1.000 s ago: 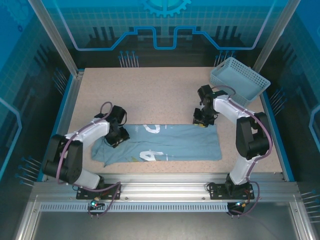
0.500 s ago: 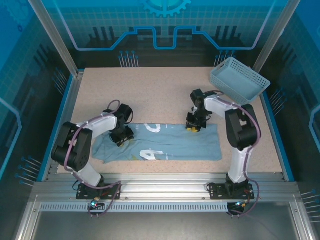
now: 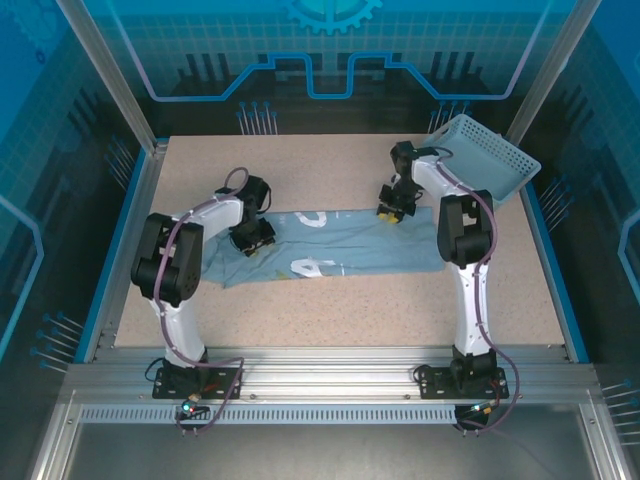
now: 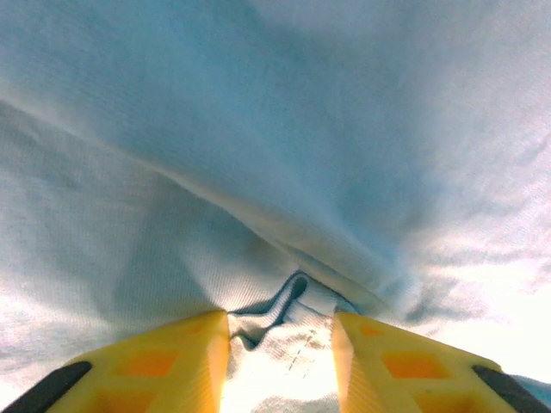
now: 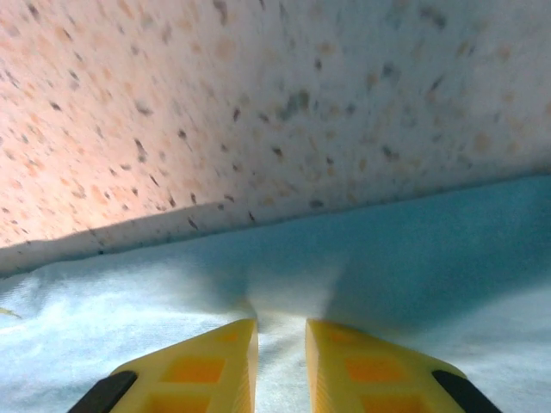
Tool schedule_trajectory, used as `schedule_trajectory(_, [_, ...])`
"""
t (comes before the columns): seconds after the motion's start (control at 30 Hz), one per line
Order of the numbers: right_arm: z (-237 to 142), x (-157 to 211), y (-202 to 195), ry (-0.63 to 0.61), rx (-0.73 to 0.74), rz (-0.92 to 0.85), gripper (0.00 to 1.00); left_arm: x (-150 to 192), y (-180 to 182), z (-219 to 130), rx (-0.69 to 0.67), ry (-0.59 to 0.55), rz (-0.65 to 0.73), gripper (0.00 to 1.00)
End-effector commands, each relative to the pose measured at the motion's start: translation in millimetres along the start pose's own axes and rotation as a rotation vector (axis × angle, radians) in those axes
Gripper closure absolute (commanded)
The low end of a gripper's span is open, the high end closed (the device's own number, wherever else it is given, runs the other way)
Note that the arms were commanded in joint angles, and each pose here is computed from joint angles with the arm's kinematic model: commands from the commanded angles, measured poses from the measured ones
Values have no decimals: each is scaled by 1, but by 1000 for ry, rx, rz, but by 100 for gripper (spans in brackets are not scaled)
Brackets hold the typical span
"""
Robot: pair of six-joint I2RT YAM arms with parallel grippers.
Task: Fold and stack the t-shirts
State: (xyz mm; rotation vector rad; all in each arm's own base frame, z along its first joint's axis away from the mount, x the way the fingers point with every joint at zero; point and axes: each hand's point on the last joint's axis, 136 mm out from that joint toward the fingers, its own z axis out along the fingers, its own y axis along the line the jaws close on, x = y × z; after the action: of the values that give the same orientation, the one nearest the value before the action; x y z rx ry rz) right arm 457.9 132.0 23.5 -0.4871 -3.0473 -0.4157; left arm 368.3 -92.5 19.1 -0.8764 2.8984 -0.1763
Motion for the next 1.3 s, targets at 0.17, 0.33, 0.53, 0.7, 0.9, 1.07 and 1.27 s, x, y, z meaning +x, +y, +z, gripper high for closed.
schedule_trajectory(0.17, [-32,19,1,-10,-8,-28,76,3,-2,-11,18,20,41,78])
schedule_trajectory(0.33, [-47,27,3,-37,-7,-50,76,23,8,-20,17,53,30,86])
schedule_trajectory(0.53, [-61,33,6,-65,-12,-65,76,49,7,-30,27,92,14,90])
schedule_trajectory(0.7, [-63,41,7,-64,-14,-76,76,73,-3,-35,50,131,-3,88])
schedule_trajectory(0.9, [-62,48,3,-60,-10,-71,76,101,-9,-43,91,224,-15,76])
schedule_trajectory(1.07, [-65,50,0,-68,-6,-70,76,78,-7,-68,126,136,13,63])
schedule_trajectory(1.27, [-66,53,3,-68,-15,-74,76,38,-18,-50,164,64,-7,65])
